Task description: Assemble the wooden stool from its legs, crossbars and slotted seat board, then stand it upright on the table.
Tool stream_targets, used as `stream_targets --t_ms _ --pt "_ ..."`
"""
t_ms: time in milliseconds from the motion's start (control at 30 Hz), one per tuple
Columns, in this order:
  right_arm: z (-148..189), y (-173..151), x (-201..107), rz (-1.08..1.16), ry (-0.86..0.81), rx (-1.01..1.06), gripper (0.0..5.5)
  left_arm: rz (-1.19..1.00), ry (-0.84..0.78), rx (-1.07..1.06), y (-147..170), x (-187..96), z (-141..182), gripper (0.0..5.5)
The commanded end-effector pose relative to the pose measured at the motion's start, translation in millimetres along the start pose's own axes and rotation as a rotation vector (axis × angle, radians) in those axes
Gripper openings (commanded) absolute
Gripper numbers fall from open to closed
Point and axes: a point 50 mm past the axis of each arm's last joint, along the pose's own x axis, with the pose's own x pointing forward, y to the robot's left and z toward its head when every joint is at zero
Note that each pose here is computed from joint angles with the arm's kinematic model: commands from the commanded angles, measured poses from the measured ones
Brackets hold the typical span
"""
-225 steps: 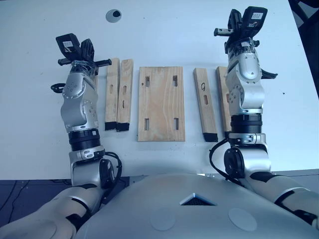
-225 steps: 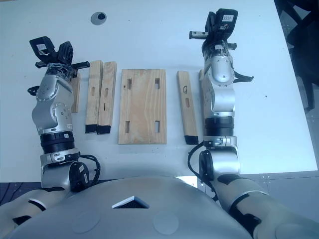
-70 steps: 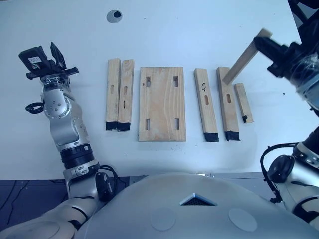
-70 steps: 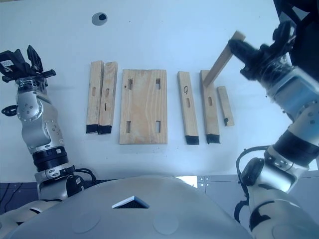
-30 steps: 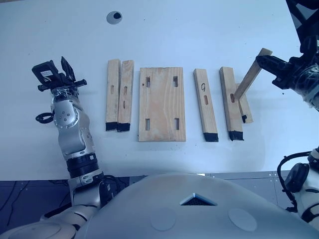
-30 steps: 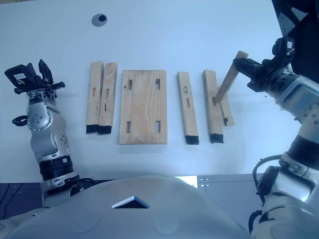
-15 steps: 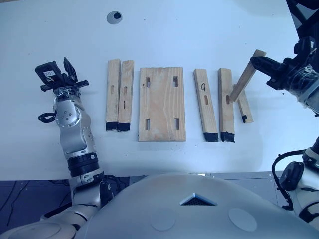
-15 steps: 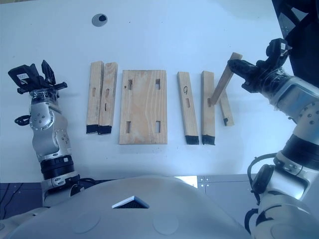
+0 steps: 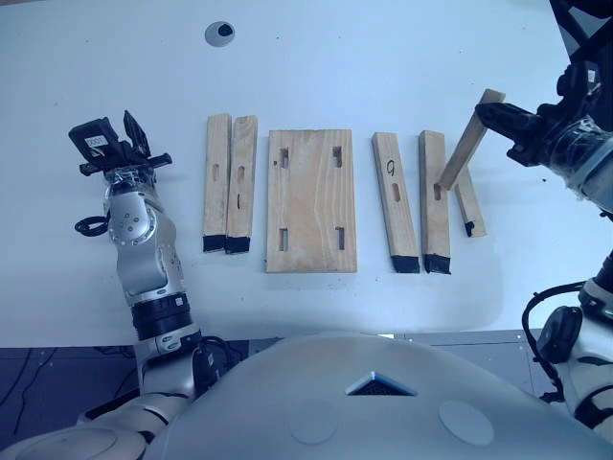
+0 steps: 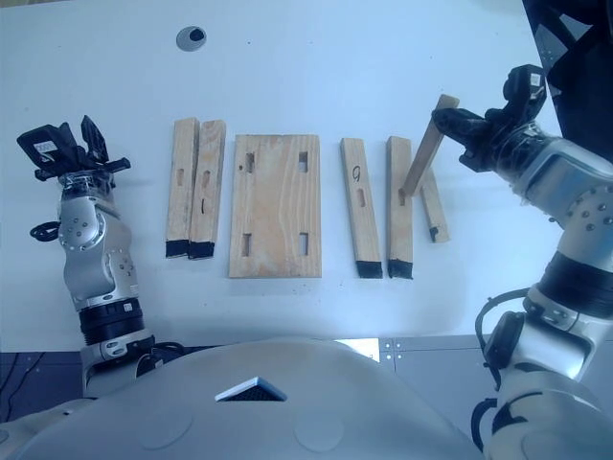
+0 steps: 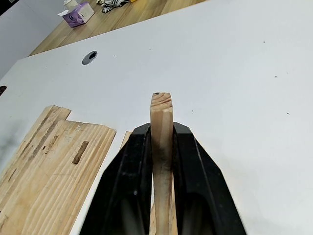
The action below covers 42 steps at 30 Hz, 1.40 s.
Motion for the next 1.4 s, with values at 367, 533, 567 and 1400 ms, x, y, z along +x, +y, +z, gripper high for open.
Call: stream_targets --t_ms 367,533,567,1400 --pt "-8.9 10.5 22.4 -0.022 -0.054 -0.107 0.39 -0.022 0.002 -0.009 -11.3 1.7 -1.2 1.59" --pt "11.3 17.8 32.4 0.005 -0.190 -0.033 0.39 -0.177 -0.009 -0.013 -30.7 1.6 7.4 1.59" --pt "18.2 22.0 34.7 0.022 -0.227 -0.005 0.39 -0.314 -0.026 -0.018 -47.3 -0.5 19.3 1.59" --pt "41.0 69.0 48.1 0.244 -0.272 0.051 0.39 -1.215 0.284 0.015 -227.0 -12.2 61.6 0.00"
